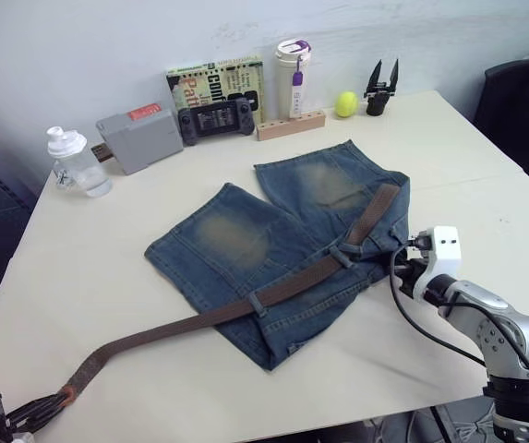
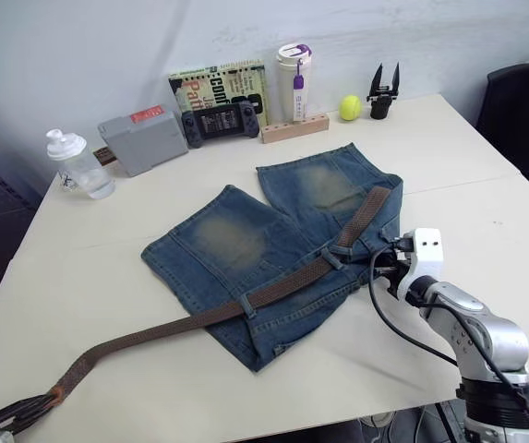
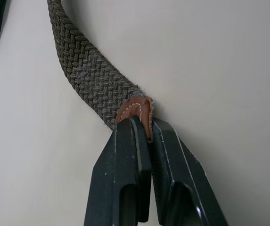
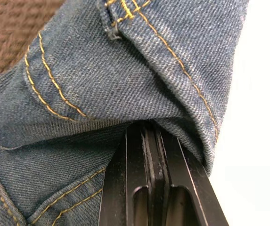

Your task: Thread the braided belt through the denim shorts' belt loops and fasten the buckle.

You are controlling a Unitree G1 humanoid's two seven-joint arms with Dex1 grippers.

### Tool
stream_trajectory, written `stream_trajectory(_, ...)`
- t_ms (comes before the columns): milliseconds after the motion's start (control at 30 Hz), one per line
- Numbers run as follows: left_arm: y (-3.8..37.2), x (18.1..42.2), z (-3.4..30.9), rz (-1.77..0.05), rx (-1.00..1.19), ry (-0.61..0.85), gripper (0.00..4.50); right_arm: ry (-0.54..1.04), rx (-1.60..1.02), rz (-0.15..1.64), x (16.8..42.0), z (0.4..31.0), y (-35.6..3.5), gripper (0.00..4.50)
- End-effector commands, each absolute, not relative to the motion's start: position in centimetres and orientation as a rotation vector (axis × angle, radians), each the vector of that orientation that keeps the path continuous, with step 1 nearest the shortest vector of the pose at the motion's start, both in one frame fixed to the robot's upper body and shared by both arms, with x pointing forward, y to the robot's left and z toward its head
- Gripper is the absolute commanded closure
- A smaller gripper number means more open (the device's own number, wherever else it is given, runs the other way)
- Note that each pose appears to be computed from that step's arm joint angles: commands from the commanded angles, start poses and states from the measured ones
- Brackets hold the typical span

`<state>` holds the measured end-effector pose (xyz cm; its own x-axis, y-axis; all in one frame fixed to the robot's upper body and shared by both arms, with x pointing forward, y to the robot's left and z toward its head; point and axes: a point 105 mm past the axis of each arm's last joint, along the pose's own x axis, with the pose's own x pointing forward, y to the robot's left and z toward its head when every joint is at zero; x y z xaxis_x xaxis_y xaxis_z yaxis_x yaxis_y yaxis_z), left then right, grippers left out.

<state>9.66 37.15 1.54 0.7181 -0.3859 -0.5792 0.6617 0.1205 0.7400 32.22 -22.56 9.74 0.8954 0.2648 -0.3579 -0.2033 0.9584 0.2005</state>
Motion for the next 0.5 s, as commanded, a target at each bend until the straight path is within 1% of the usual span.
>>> stream_trajectory(33, 41.3, -0.5, -2.6, -1.011, 1.297, 0.808, 4.5, 0.454, 0.134, 0.146, 32.1, 8.3, -24.5, 4.47)
stream_trajectory(100, 41.4, -1.0, -2.7, -1.009, 1.296, 0.825, 4.5, 0.452, 0.133, 0.148, 32.2, 8.3, -24.4, 4.47)
stream_trajectory(167, 41.4, -1.0, -2.6, -1.0, 1.299, 0.816, 4.5, 0.451, 0.132, 0.15, 32.3, 8.3, -24.3, 4.47)
stream_trajectory(267, 41.1, 0.3, -2.2, -0.955, 1.304, 0.752, 4.5, 0.449, 0.131, 0.153, 32.3, 8.4, -24.3, 4.47)
stream_trajectory(300, 41.0, 1.2, -2.0, -0.93, 1.3, 0.721, 4.5, 0.448, 0.13, 0.156, 32.4, 8.5, -24.2, 4.47)
stream_trajectory(367, 40.4, 3.8, -1.2, -0.873, 1.281, 0.624, 3.62, 0.445, 0.127, 0.164, 32.6, 8.6, -23.9, 4.5)
stream_trajectory(400, 40.2, 4.6, -0.9, -0.863, 1.274, 0.596, 3.4, 0.444, 0.126, 0.166, 32.6, 8.6, -23.8, 4.5)
stream_trajectory(433, 39.9, 5.8, -0.5, -0.845, 1.273, 0.547, 2.92, 0.442, 0.124, 0.171, 32.7, 8.7, -23.7, 4.5)
stream_trajectory(500, 39.3, 8.3, 0.6, -0.812, 1.276, 0.445, 2.22, 0.439, 0.118, 0.175, 32.8, 8.7, -23.6, 4.5)
